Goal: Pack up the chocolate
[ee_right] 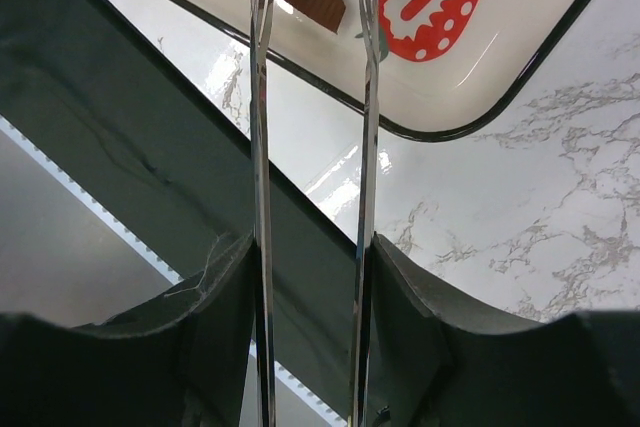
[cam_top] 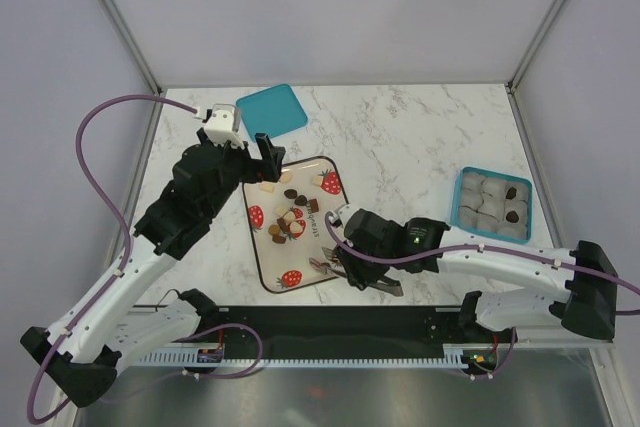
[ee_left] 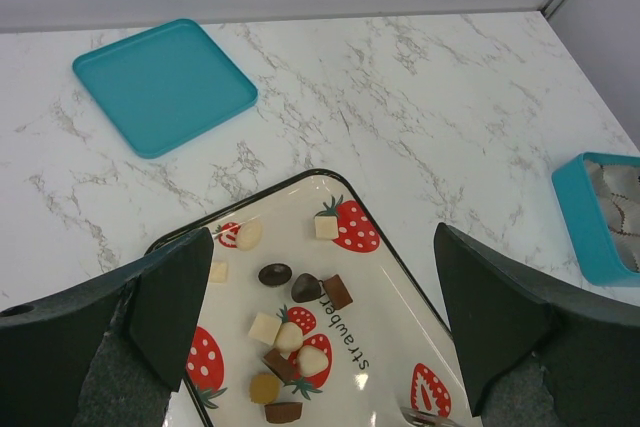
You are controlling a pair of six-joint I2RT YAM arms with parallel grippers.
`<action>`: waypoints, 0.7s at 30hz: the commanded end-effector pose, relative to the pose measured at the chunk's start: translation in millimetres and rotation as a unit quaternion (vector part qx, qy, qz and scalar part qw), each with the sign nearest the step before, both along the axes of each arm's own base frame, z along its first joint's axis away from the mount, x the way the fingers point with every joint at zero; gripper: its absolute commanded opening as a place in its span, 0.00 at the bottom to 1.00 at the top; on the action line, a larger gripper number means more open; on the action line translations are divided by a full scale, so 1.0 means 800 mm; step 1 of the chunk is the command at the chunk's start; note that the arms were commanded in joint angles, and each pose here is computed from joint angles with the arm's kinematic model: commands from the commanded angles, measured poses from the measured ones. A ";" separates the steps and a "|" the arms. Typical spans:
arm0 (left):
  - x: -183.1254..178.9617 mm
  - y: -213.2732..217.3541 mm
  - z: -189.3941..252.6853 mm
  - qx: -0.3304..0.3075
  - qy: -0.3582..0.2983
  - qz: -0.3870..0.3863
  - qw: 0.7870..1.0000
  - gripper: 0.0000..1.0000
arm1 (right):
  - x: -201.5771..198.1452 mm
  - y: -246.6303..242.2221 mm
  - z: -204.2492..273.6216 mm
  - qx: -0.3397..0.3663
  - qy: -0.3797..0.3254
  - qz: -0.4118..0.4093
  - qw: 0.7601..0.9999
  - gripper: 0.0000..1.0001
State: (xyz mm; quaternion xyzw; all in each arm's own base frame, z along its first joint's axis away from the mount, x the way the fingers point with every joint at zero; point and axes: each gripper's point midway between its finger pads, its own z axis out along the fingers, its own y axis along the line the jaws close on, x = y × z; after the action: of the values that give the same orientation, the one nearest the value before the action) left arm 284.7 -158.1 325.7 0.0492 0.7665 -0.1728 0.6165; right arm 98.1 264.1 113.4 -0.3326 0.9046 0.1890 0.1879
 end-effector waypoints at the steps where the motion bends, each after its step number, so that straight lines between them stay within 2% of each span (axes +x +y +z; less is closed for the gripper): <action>1: 0.002 0.004 0.008 0.013 -0.013 0.006 1.000 1.00 | -0.006 -0.001 0.004 0.009 0.002 0.001 1.000 0.54; 8: 0.003 0.002 0.006 0.013 -0.012 0.004 1.000 1.00 | -0.010 0.000 0.007 0.014 0.001 0.005 1.000 0.53; 21: 0.001 0.006 0.010 0.011 -0.017 0.007 1.000 1.00 | 0.024 0.015 0.038 0.019 -0.041 -0.053 0.998 0.40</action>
State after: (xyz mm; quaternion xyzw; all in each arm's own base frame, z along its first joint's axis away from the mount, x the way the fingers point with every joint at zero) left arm 285.4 -158.6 324.3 0.0497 0.7679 -0.1719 0.6151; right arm 100.9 261.0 117.9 -0.3157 0.9114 0.1739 0.1987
